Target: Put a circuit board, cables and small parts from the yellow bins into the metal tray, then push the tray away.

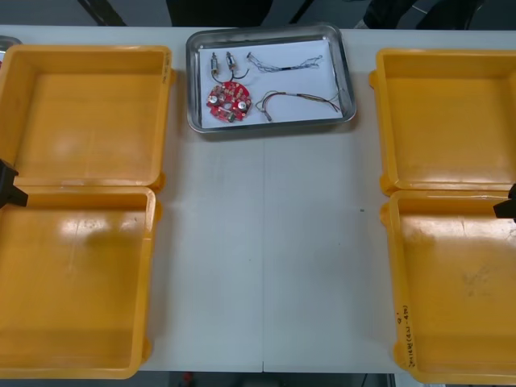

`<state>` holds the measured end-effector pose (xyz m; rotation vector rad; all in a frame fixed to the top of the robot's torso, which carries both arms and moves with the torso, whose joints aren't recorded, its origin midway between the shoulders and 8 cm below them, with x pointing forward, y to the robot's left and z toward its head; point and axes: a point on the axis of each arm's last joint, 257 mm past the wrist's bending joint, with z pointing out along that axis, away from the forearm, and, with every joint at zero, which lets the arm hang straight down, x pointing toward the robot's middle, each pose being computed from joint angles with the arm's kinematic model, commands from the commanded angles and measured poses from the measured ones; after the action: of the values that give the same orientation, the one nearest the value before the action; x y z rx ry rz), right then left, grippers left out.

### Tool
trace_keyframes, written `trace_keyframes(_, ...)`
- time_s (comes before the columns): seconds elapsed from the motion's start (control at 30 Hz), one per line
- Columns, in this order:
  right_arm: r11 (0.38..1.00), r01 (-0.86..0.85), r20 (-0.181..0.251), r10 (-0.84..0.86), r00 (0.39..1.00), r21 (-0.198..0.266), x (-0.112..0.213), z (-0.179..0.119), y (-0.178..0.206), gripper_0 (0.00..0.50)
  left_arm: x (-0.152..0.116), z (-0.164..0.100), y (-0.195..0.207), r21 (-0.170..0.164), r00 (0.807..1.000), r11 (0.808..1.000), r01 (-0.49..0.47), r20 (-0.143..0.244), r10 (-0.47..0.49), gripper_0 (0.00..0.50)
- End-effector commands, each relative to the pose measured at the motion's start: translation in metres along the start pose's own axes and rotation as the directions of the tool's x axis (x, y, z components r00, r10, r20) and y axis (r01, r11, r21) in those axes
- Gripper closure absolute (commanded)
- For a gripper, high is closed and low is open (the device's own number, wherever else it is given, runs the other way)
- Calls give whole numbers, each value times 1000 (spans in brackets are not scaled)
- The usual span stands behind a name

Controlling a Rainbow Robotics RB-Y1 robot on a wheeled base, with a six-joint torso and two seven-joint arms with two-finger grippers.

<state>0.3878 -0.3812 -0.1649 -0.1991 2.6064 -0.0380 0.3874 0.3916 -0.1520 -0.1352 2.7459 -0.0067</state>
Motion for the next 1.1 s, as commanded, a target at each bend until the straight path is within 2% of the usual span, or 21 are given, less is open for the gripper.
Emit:
trace_keyframes(0.03, 998, -49, -11, 49, 999, 42, 15, -10, -18, 0, -3, -15, 20, -61, 995, 994, -94, 22, 95, 0)
trace_keyframes(0.2, 996, -80, -46, 82, 996, 44, 33, -5, -21, 0, -3, -15, 20, -61, 995, 994, -94, 22, 95, 0)
trace_keyframes(0.4, 982, -184, -59, 187, 981, 44, 41, -3, -20, 0, -3, -15, 20, -61, 995, 994, -94, 22, 95, 0)
trace_keyframes(1.1, 976, -211, -67, 215, 974, 56, 50, -3, -26, 0, -3, -15, 20, -61, 995, 994, -94, 22, 95, 0)
